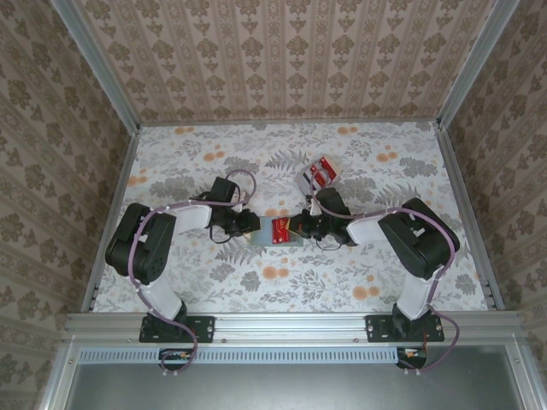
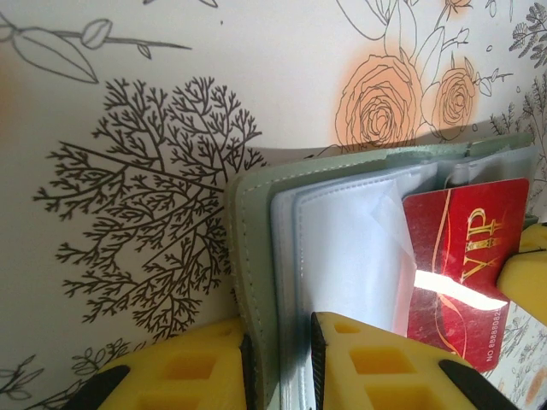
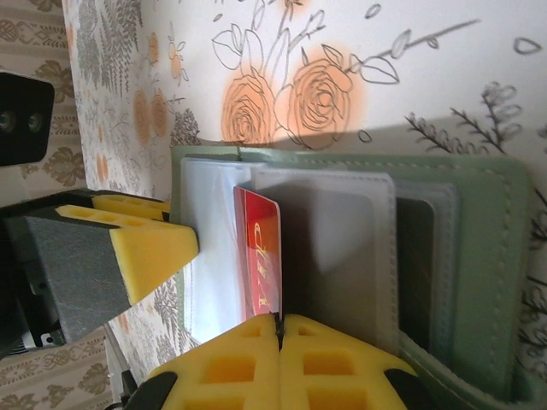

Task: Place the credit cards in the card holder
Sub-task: Insert the credit card into the card slot.

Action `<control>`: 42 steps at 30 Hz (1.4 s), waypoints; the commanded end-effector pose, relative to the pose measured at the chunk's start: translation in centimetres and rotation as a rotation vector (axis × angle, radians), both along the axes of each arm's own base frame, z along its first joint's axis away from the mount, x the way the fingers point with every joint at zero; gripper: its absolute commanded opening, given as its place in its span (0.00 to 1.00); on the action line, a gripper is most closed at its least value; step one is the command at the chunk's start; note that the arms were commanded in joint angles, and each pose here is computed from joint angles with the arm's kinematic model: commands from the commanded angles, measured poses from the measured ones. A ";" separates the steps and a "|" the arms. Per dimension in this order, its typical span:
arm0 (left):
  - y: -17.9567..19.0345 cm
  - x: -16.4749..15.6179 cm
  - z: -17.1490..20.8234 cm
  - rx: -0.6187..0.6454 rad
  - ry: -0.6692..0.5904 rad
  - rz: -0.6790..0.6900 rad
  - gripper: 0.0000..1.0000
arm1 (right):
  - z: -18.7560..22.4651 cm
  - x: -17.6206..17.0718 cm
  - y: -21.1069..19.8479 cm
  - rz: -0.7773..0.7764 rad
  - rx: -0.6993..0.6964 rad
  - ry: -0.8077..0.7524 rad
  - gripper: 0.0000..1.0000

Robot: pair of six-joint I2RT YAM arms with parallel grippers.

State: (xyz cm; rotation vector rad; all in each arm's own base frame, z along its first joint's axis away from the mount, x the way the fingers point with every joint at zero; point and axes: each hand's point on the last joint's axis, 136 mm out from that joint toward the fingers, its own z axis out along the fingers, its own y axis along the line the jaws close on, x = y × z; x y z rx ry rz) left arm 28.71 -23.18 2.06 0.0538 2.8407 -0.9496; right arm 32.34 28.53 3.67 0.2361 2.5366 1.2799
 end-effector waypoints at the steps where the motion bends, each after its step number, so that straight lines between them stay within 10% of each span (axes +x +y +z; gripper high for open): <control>1: -0.6 -1.6 -2.5 0.025 0.055 -0.029 0.25 | -0.4 0.7 0.2 -0.002 0.002 0.002 0.02; 42: -1.6 -1.4 -2.5 0.031 0.057 -0.042 0.32 | -0.7 -1.0 4.1 0.058 -0.163 -0.038 0.02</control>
